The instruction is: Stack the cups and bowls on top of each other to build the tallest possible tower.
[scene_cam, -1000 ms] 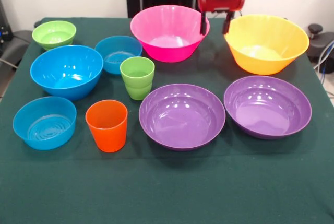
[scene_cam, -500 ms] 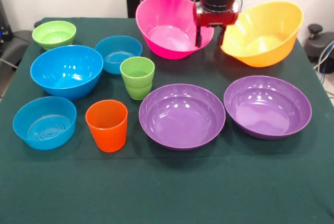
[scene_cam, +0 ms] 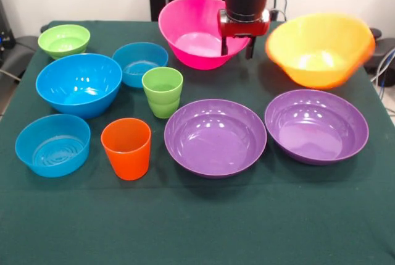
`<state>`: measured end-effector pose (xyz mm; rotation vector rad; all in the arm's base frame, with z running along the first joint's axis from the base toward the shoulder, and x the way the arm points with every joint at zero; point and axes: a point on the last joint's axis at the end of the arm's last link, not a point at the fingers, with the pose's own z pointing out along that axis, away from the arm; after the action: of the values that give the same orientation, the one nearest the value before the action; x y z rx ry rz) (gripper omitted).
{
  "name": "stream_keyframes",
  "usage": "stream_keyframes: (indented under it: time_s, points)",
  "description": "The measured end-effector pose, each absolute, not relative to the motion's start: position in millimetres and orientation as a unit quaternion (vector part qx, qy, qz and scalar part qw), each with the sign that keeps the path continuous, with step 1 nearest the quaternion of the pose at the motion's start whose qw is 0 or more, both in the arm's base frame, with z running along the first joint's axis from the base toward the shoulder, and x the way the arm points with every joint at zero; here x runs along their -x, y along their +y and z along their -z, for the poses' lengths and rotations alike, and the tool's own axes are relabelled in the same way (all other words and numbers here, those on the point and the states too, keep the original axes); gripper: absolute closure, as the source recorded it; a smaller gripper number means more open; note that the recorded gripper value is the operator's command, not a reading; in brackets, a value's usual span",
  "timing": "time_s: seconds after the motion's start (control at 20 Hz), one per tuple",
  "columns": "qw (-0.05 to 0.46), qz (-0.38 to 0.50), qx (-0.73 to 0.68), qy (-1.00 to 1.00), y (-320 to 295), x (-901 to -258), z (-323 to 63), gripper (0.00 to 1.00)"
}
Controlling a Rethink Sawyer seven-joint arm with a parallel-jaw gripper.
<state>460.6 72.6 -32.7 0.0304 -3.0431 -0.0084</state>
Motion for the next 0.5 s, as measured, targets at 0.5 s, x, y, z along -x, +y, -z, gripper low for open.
stream_keyframes:
  time_s: [0.5]
  points:
    - [0.057,0.005,-0.006,-0.998,68.4,-463.2,25.7,0.0]
